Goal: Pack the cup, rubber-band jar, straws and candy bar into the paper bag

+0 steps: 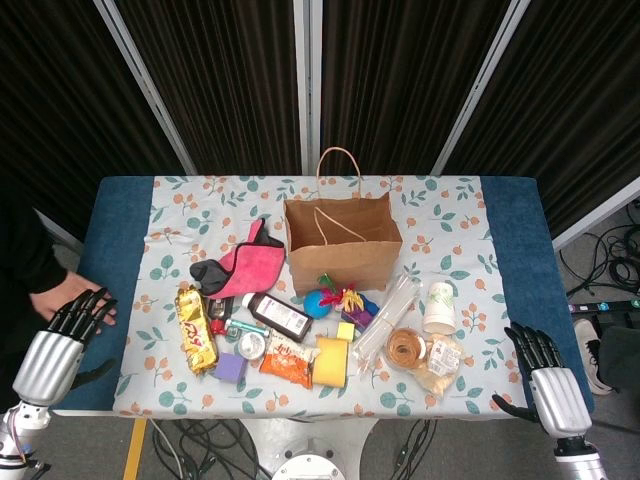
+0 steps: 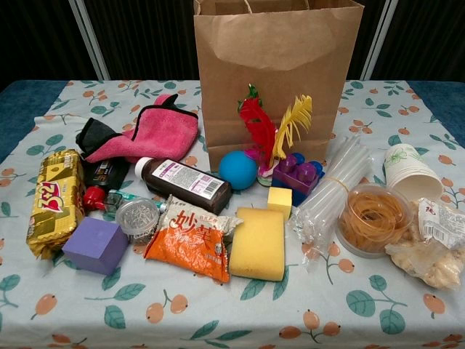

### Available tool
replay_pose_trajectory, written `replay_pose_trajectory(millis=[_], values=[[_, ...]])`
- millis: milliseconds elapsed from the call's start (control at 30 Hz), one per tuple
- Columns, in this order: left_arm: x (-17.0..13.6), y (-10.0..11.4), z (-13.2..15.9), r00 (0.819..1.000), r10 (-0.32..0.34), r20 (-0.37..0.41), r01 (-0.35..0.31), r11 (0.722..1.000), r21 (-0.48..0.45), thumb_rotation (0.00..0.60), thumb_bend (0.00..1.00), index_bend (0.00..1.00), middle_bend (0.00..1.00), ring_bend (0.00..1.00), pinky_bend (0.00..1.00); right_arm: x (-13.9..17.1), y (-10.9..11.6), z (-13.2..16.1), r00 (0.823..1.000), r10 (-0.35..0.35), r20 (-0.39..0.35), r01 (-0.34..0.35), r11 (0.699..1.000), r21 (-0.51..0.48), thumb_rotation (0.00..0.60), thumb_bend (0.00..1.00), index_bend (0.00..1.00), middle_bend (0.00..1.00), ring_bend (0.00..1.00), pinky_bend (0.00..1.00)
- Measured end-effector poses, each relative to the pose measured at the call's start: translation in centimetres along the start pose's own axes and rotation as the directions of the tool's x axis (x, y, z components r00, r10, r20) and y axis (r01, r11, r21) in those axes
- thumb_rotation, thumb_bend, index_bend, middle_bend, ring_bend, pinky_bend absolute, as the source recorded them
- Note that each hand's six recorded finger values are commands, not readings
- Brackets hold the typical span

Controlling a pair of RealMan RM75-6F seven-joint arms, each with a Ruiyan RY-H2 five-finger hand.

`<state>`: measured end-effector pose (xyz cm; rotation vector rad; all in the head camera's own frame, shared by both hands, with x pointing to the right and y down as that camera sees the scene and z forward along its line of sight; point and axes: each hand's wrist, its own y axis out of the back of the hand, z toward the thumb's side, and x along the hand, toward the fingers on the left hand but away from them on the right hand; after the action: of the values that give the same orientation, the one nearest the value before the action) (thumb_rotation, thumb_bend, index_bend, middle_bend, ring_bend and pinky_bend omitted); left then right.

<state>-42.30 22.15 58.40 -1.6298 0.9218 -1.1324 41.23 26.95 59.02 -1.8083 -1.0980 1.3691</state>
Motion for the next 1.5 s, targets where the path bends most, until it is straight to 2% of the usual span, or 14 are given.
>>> replay_pose_trajectory(millis=[433, 733, 1033, 1500], values=[[0.3, -0.2, -0.1, 1.0, -0.006, -0.005, 0.006, 1.0, -0.016, 0.6, 0.03, 0.16, 0.16, 0.08, 0.2, 0.3, -1.1, -0.1, 0.998, 0.051, 0.02, -0.052, 0.998, 0.038, 0.6, 0.0, 0.05, 0.04, 0.0, 0.0], [0.4, -0.8, -0.4, 1.0, -0.01, -0.005, 0.01, 0.999, -0.038, 0.6, 0.03, 0.16, 0.16, 0.08, 0.2, -0.2, -3.5, -0.1, 0.992, 0.106, 0.067, -0.112, 0.99, 0.09, 0.6, 0.0, 0.05, 0.06, 0.0, 0.0], [0.6, 0.2, -0.7, 1.0, 0.023, 0.007, -0.022, 0.999, -0.049, 0.6, 0.03, 0.16, 0.16, 0.08, 0.2, -1.0, -6.2, 1.3, 0.984, 0.141, 0.105, -0.154, 0.981, 0.12, 0.6, 0.0, 0.05, 0.07, 0.0, 0.0], [1.4, 1.1, -1.9, 0.999, 0.049, -0.002, -0.049, 0.997, -0.065, 0.6, 0.03, 0.16, 0.16, 0.08, 0.2, -3.2, -8.1, 3.4, 0.974, 0.161, 0.157, -0.186, 0.97, 0.156, 0.6, 0.0, 0.07, 0.11, 0.0, 0.0]])
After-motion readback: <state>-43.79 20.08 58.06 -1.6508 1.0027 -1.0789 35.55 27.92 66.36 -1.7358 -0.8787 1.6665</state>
